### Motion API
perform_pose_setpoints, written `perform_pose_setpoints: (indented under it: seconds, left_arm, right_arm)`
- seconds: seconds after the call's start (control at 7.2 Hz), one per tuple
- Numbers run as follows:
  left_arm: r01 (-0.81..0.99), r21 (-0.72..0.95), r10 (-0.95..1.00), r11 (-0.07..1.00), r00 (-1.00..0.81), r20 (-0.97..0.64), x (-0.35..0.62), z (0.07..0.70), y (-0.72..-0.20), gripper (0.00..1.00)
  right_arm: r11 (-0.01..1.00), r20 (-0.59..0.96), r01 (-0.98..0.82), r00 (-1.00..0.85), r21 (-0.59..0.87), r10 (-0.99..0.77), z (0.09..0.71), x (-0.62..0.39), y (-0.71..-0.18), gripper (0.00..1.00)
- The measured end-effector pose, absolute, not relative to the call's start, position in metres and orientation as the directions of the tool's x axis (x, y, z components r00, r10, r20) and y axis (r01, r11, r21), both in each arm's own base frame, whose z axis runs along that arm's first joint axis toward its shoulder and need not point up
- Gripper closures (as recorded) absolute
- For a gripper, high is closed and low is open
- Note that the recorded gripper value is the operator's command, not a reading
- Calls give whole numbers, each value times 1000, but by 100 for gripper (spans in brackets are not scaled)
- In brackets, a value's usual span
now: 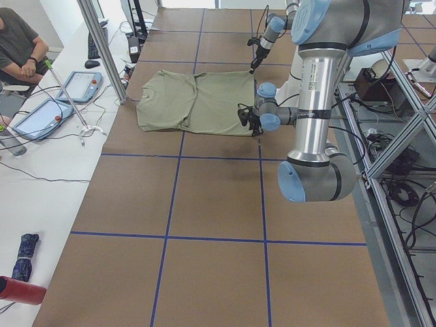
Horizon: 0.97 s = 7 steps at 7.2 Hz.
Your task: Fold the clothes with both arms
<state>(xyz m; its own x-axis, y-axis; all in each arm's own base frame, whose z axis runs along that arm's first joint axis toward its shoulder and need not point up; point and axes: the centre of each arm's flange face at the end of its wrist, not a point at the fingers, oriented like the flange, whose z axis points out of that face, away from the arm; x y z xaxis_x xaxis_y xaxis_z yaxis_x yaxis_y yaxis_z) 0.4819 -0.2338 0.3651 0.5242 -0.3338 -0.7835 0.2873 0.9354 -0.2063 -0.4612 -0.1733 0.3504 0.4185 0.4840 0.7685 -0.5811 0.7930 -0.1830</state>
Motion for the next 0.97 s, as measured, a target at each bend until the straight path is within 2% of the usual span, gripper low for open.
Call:
perform_pose_setpoints:
  seconds: [0.28, 0.56, 0.97]
  left_arm:
    - [286, -206, -333, 936, 532, -778, 481, 363, -232, 100]
    - [270, -219, -330, 938, 494, -804, 463, 335, -225, 100]
    - [206, -335, -392, 919, 404, -827, 409, 279, -175, 100]
  right_arm:
    - [793, 769, -581, 417, -184, 484, 350, -462, -173, 100]
    - [793, 776, -577, 405, -194, 484, 341, -454, -173, 100]
    - [824, 749, -511, 441, -245, 495, 308, -395, -159, 100]
